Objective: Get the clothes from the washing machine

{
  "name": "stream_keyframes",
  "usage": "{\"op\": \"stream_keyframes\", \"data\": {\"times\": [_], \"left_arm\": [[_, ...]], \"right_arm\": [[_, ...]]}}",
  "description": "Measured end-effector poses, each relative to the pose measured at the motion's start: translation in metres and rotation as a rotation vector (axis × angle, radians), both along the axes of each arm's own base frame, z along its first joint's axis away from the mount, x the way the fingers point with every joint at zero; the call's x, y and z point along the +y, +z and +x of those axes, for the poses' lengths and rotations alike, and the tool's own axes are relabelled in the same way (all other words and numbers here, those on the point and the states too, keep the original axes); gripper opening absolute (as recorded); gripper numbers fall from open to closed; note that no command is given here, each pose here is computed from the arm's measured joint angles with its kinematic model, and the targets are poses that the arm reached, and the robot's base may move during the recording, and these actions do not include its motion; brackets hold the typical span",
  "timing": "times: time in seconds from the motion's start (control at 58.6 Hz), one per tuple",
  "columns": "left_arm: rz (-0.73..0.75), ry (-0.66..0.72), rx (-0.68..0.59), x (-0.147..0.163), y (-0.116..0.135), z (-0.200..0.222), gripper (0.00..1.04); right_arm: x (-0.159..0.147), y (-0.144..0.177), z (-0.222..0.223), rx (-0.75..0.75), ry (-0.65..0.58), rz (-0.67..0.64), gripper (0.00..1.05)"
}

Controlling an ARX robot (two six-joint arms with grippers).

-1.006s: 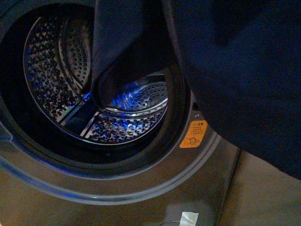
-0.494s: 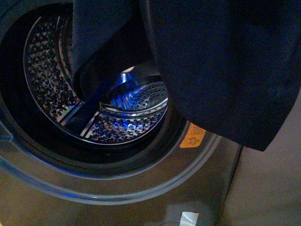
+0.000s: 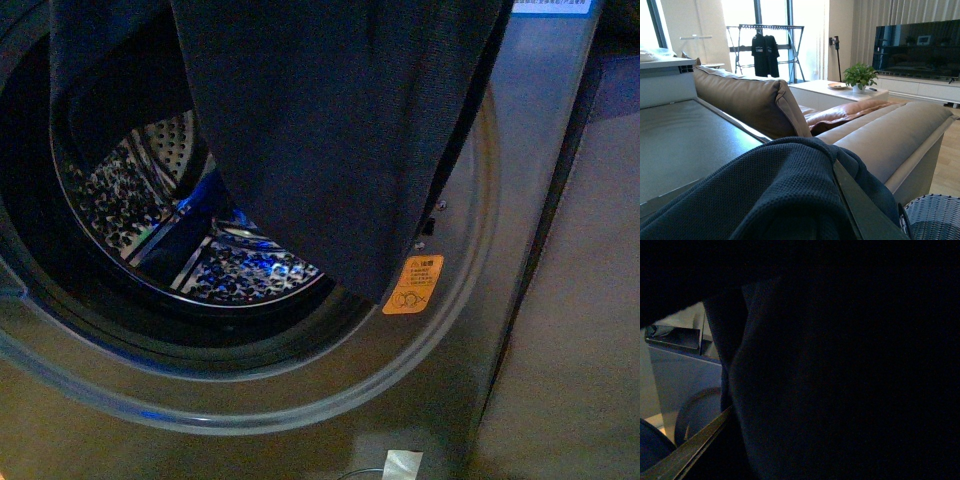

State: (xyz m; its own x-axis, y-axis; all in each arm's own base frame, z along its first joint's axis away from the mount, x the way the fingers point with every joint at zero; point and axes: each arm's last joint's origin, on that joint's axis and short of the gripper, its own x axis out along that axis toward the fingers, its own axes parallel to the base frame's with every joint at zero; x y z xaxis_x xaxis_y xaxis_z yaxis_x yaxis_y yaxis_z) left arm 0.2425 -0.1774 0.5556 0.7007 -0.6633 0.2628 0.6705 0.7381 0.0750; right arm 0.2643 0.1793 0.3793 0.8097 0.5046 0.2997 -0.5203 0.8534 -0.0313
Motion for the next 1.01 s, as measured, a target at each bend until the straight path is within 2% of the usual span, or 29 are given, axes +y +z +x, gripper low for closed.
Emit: {"op": "stream_keyframes", "data": {"times": [0.119, 0.307, 0.358, 0.494, 0.58, 0.682, 1.006], "left_arm": [[0.0, 0.001, 0.0, 0.0, 0.0, 0.0, 0.06], [0.0, 0.0, 0.0, 0.0, 0.0, 0.0, 0.06], [-0.001, -0.001, -0.002, 0.0, 0.001, 0.0, 0.06], [-0.002, -0.006, -0.006, 0.001, 0.002, -0.001, 0.06], [-0.005, -0.008, -0.005, 0.001, 0.002, -0.001, 0.19], [-0.004, -0.01, -0.005, 0.001, 0.002, -0.001, 0.33], [-0.004, -0.014, -0.007, 0.001, 0.002, -0.002, 0.8]], "right_arm": [[0.002, 0.001, 0.01, -0.015, -0.053, 0.023, 0.97], [-0.003, 0.0, 0.018, -0.047, -0.119, 0.051, 0.7], [-0.007, 0.001, 0.02, -0.065, -0.144, 0.068, 0.57], [-0.02, 0.002, 0.025, -0.108, -0.192, 0.109, 0.36], [-0.034, 0.0, 0.025, -0.13, -0.225, 0.139, 0.22], [-0.052, 0.001, 0.024, -0.15, -0.261, 0.175, 0.14], [-0.135, 0.031, 0.01, -0.253, -0.422, 0.302, 0.12]]}}
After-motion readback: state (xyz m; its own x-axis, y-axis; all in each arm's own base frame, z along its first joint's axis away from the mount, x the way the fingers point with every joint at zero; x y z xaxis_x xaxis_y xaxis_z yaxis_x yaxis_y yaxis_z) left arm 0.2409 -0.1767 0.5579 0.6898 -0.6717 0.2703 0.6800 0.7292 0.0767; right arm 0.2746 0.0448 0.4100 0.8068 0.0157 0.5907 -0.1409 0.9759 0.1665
